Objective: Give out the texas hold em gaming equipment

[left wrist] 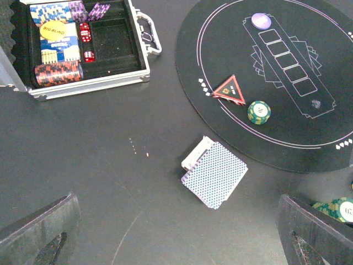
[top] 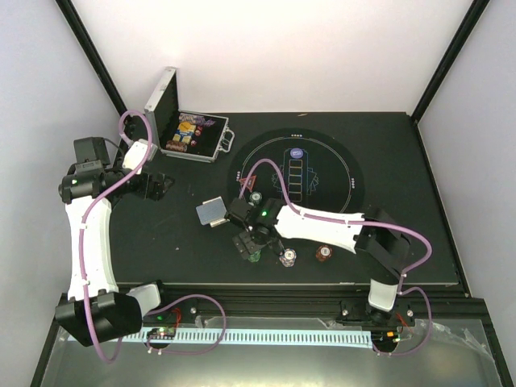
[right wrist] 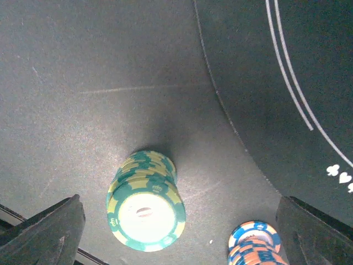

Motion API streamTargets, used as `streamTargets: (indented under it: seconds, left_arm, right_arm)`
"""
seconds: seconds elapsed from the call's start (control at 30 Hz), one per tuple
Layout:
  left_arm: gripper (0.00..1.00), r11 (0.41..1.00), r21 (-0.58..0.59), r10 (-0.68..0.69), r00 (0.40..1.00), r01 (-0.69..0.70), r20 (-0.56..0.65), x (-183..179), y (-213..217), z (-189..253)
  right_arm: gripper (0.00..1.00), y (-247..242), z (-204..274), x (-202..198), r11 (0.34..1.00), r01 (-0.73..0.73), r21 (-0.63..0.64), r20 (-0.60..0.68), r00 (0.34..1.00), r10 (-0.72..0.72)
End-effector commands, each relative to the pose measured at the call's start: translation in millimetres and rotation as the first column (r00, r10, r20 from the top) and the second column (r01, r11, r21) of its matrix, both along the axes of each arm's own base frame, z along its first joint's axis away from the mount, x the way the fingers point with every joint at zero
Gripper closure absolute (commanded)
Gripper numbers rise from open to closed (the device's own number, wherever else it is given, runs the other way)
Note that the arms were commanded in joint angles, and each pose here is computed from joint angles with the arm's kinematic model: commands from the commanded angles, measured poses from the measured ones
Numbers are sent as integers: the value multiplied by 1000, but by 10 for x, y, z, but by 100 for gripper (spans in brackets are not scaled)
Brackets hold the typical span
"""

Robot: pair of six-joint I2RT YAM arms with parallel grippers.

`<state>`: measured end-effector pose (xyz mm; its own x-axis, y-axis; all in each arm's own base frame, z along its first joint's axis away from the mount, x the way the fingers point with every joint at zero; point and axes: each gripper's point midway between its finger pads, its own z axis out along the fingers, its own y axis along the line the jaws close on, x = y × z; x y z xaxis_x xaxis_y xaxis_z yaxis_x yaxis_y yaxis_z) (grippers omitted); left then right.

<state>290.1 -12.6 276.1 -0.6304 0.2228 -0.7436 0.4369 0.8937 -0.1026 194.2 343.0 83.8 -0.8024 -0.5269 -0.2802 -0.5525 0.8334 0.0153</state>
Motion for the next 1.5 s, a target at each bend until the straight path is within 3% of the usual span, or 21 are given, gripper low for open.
streamTargets:
  seconds: [0.0,0.3,0.77,1.03,1.47]
  left_arm:
    - [1,1000,-11,-13,999,13,33,-27,-24,143]
    - [1,1000,0,-7,999,7,46,-38,-9,189]
    - [1,1000,1,-2,999,2,48,-31,6,200]
    - [1,1000,2,-1,999,1,45,-32,16,185]
    - [1,1000,2,0,999,0,46,-41,25,188]
  right_arm:
    - [2,148,-71,-61,999,20,30,1,1000,-21]
    - [16,189,-276,-79,1000,-3,-13,-18,1000,3]
    - [60,216,-298,-113,1000,-7,-2,-28,1000,7]
    - [77,258,-210,-136,1000,-11,10,-28,1000,11]
    - [84,236,310,72,999,-10,32,46,999,8]
